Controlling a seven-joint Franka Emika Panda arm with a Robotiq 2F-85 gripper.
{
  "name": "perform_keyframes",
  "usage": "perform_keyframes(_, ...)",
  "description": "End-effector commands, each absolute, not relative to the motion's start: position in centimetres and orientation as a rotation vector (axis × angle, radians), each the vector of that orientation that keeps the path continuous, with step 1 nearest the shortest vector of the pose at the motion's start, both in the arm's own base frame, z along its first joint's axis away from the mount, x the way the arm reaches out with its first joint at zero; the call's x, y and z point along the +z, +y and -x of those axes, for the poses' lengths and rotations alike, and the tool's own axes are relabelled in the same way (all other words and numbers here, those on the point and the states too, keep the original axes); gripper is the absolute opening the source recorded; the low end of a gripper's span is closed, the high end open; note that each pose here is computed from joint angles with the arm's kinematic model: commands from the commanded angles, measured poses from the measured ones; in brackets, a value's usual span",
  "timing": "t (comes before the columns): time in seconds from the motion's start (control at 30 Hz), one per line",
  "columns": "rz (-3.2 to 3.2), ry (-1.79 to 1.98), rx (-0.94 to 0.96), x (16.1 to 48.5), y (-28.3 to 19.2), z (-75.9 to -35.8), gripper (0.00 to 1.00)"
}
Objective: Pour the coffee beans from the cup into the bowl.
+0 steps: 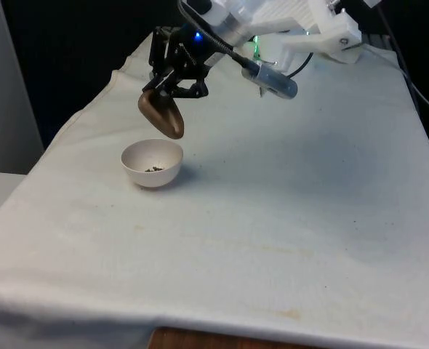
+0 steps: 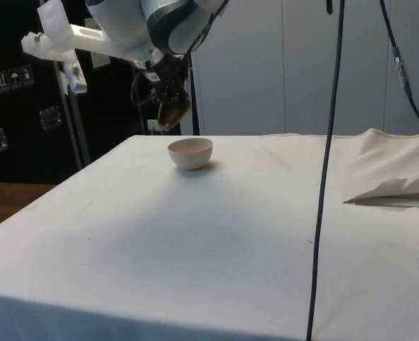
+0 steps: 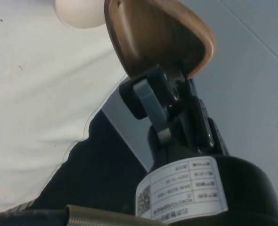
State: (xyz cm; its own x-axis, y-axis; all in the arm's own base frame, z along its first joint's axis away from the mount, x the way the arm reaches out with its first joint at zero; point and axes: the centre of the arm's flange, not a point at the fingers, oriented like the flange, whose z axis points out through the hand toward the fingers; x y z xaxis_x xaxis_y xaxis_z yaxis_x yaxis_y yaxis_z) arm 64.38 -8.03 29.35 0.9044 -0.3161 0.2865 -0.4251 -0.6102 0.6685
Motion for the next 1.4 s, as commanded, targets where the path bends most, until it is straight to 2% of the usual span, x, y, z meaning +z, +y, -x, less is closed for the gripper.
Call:
perform_keyframes(0.0,-2.277,-0.524,0.181,29.4,-8.0,-64.4,0.0)
perform_keyframes(1.37,-2.433,-0.295,0.263,28.3,-7.4,-64.6,0.0)
